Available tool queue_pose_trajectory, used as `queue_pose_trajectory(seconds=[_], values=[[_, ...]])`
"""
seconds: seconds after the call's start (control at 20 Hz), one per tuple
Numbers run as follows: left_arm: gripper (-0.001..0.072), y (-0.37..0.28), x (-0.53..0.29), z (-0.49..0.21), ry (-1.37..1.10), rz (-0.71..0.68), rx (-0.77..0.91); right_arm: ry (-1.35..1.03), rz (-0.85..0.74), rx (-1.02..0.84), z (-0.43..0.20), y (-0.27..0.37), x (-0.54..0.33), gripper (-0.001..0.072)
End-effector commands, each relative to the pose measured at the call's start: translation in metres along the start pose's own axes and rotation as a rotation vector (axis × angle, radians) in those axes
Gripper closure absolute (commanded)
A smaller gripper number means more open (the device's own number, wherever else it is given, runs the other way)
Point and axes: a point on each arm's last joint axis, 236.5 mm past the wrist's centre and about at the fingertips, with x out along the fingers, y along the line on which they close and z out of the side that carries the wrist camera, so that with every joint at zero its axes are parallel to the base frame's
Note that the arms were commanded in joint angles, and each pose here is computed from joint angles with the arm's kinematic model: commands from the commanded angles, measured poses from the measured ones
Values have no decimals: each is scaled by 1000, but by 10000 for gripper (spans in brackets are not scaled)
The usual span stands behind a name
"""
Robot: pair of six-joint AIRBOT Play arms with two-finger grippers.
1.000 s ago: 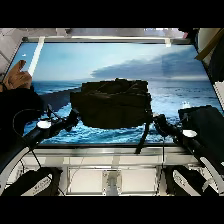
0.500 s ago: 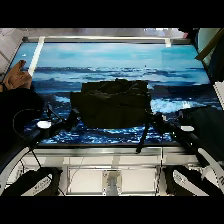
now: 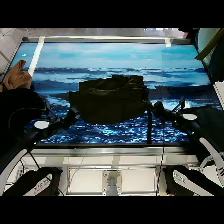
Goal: Fold the clothes and pants, and hang the long-sleeved shirts on hangers.
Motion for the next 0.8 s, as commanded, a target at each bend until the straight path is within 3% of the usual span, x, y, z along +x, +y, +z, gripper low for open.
queue_pose_trajectory(seconds=[0.0,0.3,0.4,0.6,0.75], values=[[700,-38,-29,24,-90,-96,125,-5,107,-249,12,65,-28,692],[702,-217,-170,53,-290,-386,629,-131,368,-810,-8,240,-195,693],[701,-269,-238,64,-439,-416,807,-199,462,-921,-31,287,-263,693],[702,-299,-335,92,-650,-272,918,-300,492,-985,-50,324,-341,693],[702,-313,-352,86,-661,-319,915,-142,461,-909,-66,309,-326,694]])
